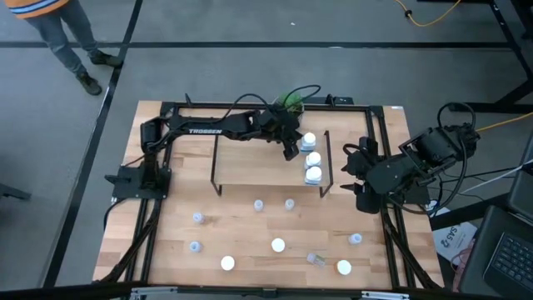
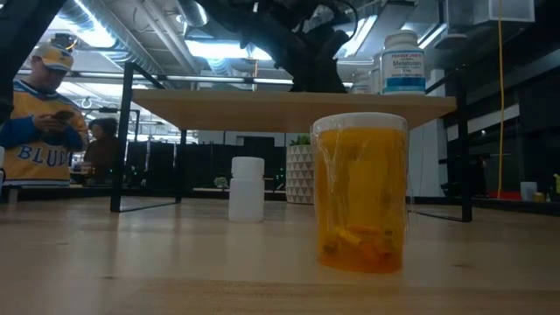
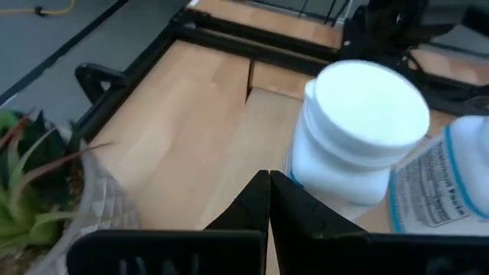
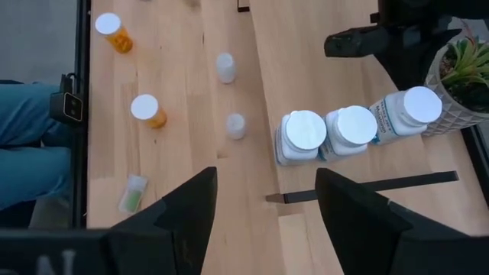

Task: Pick and place medicine bottles onto shelf by color
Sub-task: Adjust the white medicine bottles on the shelf

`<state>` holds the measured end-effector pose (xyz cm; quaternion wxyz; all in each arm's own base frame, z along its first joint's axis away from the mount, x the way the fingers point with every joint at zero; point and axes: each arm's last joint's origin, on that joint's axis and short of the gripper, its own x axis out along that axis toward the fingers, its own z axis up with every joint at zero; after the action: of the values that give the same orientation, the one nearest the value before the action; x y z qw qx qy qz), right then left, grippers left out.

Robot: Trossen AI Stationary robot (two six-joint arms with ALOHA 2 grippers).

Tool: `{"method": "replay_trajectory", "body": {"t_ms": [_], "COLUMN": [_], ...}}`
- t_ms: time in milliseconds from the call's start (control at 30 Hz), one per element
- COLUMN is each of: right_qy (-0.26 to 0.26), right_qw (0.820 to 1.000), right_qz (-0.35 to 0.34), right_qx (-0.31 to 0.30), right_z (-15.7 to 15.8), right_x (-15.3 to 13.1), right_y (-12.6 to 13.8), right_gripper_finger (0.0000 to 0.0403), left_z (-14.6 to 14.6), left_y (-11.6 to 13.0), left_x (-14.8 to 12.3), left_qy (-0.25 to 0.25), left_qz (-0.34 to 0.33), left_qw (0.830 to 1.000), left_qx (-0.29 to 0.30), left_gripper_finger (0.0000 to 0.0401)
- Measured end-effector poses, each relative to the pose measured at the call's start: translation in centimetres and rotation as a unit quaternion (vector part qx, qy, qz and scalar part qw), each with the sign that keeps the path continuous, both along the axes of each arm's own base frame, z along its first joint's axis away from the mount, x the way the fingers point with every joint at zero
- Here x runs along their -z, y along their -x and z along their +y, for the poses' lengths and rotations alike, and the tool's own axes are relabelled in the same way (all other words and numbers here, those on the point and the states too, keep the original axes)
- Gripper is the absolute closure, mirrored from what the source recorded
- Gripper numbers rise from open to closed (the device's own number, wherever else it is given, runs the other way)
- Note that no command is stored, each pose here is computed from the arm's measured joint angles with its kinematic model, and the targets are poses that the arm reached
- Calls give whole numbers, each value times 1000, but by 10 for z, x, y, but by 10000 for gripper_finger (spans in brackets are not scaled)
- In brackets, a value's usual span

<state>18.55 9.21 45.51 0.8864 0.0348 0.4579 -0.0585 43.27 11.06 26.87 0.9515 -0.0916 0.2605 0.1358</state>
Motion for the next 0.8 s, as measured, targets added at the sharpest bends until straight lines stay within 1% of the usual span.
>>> {"method": "replay_trajectory", "body": {"t_ms": [100, 367, 467, 567, 633, 700, 800], "right_qy": [-1, 0, 2, 1, 2, 2, 2], "right_qw": [1000, 1000, 1000, 1000, 1000, 1000, 1000], "right_qz": [0, 0, 0, 1, 1, 1, 1], "right_qx": [1, -1, -2, -3, -4, -5, -5], "right_z": [0, 0, 0, 0, 0, 0, 0], "right_x": [0, 0, 0, 0, 0, 0, 0], "right_y": [0, 0, 0, 0, 0, 0, 0], "right_gripper_finger": [179, 179, 179, 179, 179, 179, 179], "left_z": [-1, -1, -1, -3, -7, -12, -23], "left_y": [-3, -3, 0, 10, 14, 18, 17], "left_x": [3, 2, 4, -5, -12, -11, -12], "left_qy": [0, -4, -7, -2, -1, 3, 3], "left_qz": [-1, -8, 15, 32, 38, 59, 65], "left_qw": [1000, 1000, 1000, 999, 999, 998, 998], "left_qx": [3, 0, -15, -18, -16, -11, 2], "left_gripper_finger": [401, 401, 401, 401, 401, 401, 401]}}
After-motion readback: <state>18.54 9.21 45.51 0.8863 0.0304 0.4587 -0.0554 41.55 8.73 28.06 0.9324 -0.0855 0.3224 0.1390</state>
